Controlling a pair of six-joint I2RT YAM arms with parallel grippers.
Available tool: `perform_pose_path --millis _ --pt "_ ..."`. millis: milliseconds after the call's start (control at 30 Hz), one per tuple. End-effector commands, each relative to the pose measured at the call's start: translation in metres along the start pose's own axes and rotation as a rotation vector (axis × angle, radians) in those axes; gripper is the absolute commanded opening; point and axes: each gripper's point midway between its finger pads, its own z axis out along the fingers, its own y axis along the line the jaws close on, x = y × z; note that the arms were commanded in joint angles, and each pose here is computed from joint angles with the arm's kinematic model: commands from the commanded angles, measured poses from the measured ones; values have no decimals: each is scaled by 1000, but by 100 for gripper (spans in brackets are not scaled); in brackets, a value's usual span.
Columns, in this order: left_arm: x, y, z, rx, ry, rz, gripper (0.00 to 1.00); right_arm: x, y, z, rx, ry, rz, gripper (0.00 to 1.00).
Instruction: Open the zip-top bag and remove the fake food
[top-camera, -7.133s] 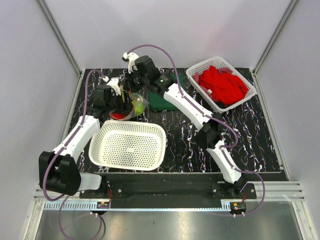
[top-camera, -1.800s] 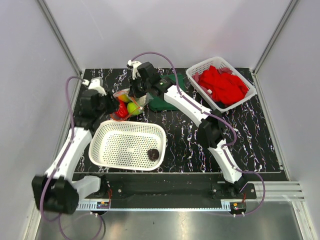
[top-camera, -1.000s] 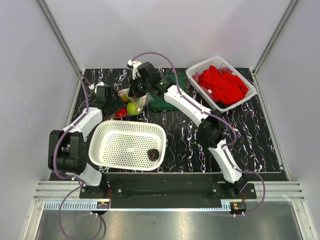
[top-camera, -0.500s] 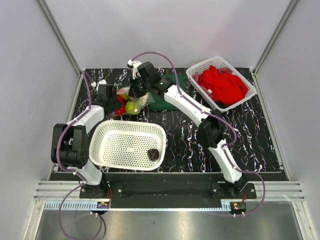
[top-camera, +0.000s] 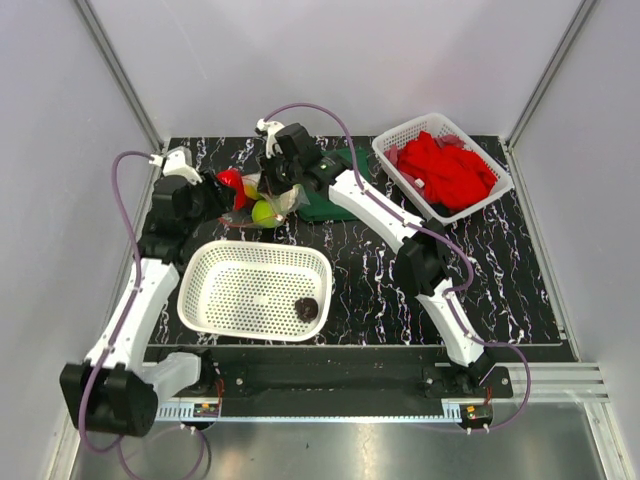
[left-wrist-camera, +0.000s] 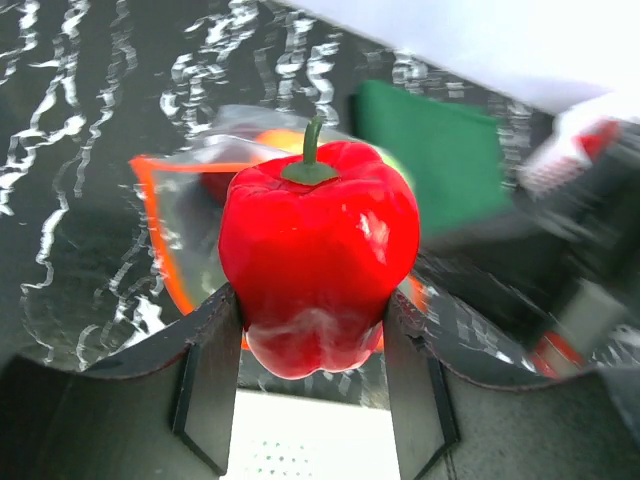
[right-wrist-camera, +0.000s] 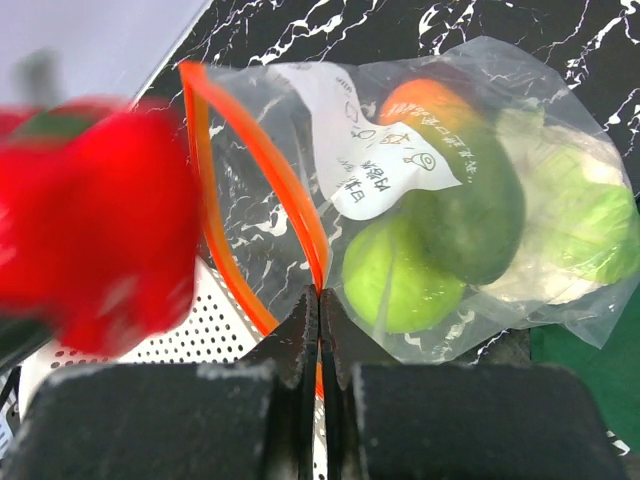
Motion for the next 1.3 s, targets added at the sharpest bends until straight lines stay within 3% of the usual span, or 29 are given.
perform_pose_path --millis 0,167,233,500,600,767,800,933,1033,1100,1267 --pt "21 -17 -46 99 61 -58 0 -51 7 -31 1 -132 -27 0" --pt "70 -5 -82 79 169 -160 0 -52 10 -34 -4 -133 -23 0" --pt "78 -5 -97 96 157 -221 0 -54 10 -37 -7 -136 -20 0" --pt "139 14 -108 32 307 -335 0 -61 21 -41 -47 -147 -5 0" --pt "145 21 -107 2 304 -335 13 -67 32 -46 -92 -154 6 0" --pt "128 15 -112 44 254 -266 64 -85 50 -61 -149 -187 40 0" --pt "122 11 -114 64 240 -242 67 -89 54 -64 -167 -195 42 0" --pt "69 -19 -122 199 108 -146 75 -93 62 -68 -201 -199 70 0" --pt "51 -28 -120 217 112 -74 84 -93 61 -69 -195 -196 74 0" --pt "50 -28 -113 195 148 -75 84 -91 61 -68 -194 -192 72 0" --pt "18 -45 -93 243 80 -69 76 -94 63 -72 -198 -197 67 0"
